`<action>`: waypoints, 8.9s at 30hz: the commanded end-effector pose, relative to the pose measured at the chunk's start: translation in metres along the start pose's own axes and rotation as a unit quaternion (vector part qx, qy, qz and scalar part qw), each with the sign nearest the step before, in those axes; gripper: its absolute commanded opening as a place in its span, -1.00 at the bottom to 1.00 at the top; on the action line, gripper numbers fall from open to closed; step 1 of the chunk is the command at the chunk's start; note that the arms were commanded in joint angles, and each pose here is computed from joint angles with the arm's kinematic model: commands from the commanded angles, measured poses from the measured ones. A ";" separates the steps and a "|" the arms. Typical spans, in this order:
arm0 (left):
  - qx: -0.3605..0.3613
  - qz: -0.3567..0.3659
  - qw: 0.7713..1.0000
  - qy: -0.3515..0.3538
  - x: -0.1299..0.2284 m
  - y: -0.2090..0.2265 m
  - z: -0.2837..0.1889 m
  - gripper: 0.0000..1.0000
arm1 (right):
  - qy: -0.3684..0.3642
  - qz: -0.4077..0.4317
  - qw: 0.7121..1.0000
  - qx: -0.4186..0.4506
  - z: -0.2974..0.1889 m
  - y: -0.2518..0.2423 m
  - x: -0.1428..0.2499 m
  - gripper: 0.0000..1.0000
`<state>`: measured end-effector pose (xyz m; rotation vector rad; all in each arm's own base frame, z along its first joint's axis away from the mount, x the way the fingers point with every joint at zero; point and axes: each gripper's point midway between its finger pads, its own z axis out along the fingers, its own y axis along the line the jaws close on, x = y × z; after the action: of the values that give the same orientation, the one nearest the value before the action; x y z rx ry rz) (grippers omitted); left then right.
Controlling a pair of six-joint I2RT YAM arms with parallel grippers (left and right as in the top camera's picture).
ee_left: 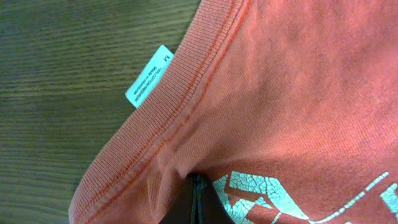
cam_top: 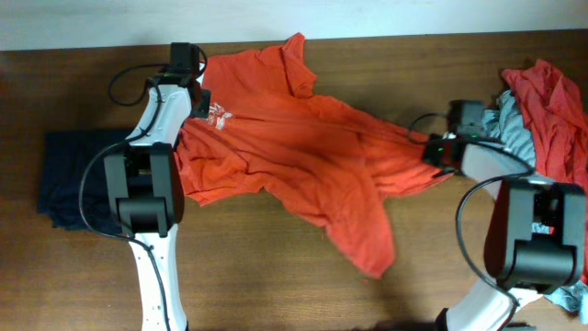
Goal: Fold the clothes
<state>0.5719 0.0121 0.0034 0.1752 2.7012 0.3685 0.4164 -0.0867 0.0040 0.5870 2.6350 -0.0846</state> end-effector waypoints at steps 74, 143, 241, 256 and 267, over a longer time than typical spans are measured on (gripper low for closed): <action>0.206 -0.096 0.965 0.128 0.210 -0.100 -0.157 0.45 | 0.215 -0.070 0.972 -0.068 -0.177 0.061 0.203 0.75; 0.113 -0.052 0.970 0.207 0.244 -0.034 -0.266 -0.99 | 0.235 0.168 0.953 0.093 -0.156 -0.092 0.124 -0.92; 0.222 0.077 0.960 -0.155 0.022 -0.130 -0.158 0.38 | -0.008 -0.090 0.989 -0.117 -0.078 0.084 -0.163 -0.85; 0.204 0.080 0.958 -0.185 -0.002 -0.135 -0.072 -0.17 | 0.181 -0.148 0.953 -0.190 -0.118 0.129 -0.060 -0.83; 0.136 0.065 0.980 -0.128 0.024 -0.113 -0.005 -0.78 | 0.210 -0.228 0.937 -0.162 -0.132 0.176 -0.016 -0.82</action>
<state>0.5441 -0.1218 0.0052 0.4945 2.3898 -0.1243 0.4511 0.0843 0.1303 -0.0978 3.0577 0.4484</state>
